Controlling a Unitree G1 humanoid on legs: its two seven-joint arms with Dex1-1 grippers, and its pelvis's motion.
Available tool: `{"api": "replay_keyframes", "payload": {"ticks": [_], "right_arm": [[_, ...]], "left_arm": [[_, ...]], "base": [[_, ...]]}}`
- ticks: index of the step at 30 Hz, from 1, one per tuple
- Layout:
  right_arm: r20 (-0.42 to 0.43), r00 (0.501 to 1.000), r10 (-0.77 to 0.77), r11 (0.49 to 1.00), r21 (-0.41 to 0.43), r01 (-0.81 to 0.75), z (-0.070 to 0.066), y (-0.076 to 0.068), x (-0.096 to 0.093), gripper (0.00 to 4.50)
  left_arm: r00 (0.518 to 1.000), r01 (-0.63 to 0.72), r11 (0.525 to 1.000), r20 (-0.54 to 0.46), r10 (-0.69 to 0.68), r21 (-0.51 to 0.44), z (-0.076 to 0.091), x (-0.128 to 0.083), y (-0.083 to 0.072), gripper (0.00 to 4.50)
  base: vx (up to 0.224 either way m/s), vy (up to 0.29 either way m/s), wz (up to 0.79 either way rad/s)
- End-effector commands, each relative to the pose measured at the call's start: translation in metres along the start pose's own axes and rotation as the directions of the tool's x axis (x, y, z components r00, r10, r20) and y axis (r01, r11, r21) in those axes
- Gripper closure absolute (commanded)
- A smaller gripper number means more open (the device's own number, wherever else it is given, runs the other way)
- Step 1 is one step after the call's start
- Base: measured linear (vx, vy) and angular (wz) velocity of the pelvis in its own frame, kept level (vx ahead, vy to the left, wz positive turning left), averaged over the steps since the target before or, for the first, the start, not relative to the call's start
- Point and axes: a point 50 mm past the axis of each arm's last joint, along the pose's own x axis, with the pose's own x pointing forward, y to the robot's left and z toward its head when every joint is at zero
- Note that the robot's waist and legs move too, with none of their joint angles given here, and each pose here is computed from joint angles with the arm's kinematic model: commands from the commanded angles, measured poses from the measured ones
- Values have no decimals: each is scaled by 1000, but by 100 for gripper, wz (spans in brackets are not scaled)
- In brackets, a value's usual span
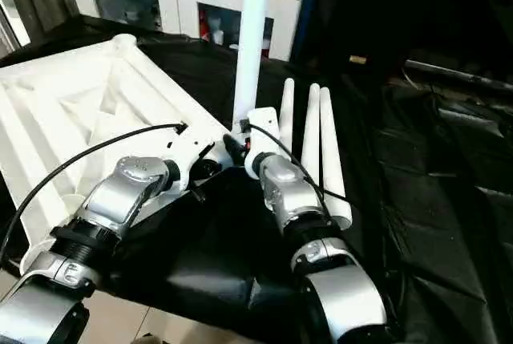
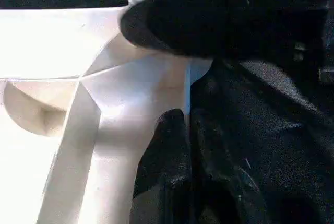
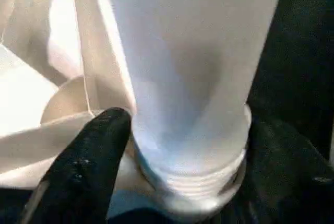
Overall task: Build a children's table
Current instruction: Rotate leg to tighten
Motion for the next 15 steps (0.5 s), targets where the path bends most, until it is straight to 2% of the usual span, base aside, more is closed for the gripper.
{"api": "replay_keyframes", "payload": {"ticks": [1,6,12,15], "right_arm": [[-89,992,95,995,12,-94,-20,20,2,64],[-56,989,137,990,-28,-139,-12,15,1,62],[-24,963,269,947,-177,-269,4,-14,-14,62],[-30,944,329,922,-207,-328,7,-20,-21,62]], "left_arm": [[1000,5,1000,17,-5,26,8,3,-3,450],[1000,29,998,8,-29,52,3,-3,1,450],[986,169,979,-9,-169,113,-12,-19,2,450],[975,221,963,0,-224,151,-14,-25,2,450]], "base": [[0,0,0],[0,0,0],[0,0,0],[0,0,0]]}}
